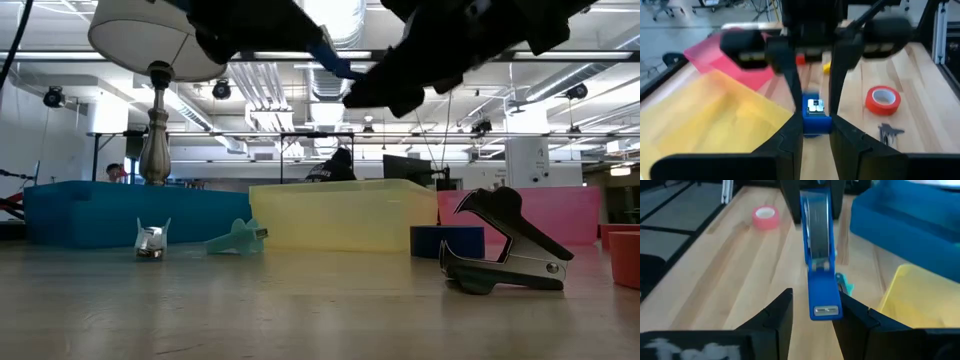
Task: Pick and place Stapler, Stapler remover, tape
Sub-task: Put the blue stapler into the blue bin
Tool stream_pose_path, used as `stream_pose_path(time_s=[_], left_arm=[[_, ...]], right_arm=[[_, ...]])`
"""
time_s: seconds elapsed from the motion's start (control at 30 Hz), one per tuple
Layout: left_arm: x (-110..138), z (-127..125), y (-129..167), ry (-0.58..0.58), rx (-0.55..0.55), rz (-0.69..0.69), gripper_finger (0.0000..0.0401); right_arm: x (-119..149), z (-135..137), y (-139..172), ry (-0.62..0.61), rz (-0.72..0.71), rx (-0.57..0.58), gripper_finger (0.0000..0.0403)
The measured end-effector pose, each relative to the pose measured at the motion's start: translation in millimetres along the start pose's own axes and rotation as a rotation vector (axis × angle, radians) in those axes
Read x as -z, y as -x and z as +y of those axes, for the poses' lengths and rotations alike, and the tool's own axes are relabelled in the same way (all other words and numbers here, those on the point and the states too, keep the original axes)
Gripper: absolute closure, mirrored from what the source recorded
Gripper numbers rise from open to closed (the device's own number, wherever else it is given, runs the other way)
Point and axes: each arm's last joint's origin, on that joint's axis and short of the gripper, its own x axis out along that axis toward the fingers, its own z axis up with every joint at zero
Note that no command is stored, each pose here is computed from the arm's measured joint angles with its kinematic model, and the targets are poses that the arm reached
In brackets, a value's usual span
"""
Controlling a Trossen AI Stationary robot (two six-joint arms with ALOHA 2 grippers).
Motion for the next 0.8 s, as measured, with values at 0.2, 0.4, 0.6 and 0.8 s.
stream_pose_path(time_s=[0.2,0.4,0.6,0.8], left_arm=[[3.7,0.4,-0.5,-0.001,0.007,0.023,0.0321],[9.9,1.0,-0.4,0.011,0.025,0.065,0.0321],[13.5,2.0,-0.2,0.033,0.016,0.094,0.0321],[10.5,3.1,-1.7,0.042,0.016,0.071,0.0321]], right_arm=[[-3.1,0.4,-0.1,-0.001,-0.008,-0.002,0.0303],[-3.1,0.4,-0.1,0.0,-0.007,-0.003,0.0321],[-6.7,0.7,0.2,0.004,-0.018,-0.004,0.0338],[-17.0,1.2,-1.5,-0.007,-0.118,0.003,0.0352]])
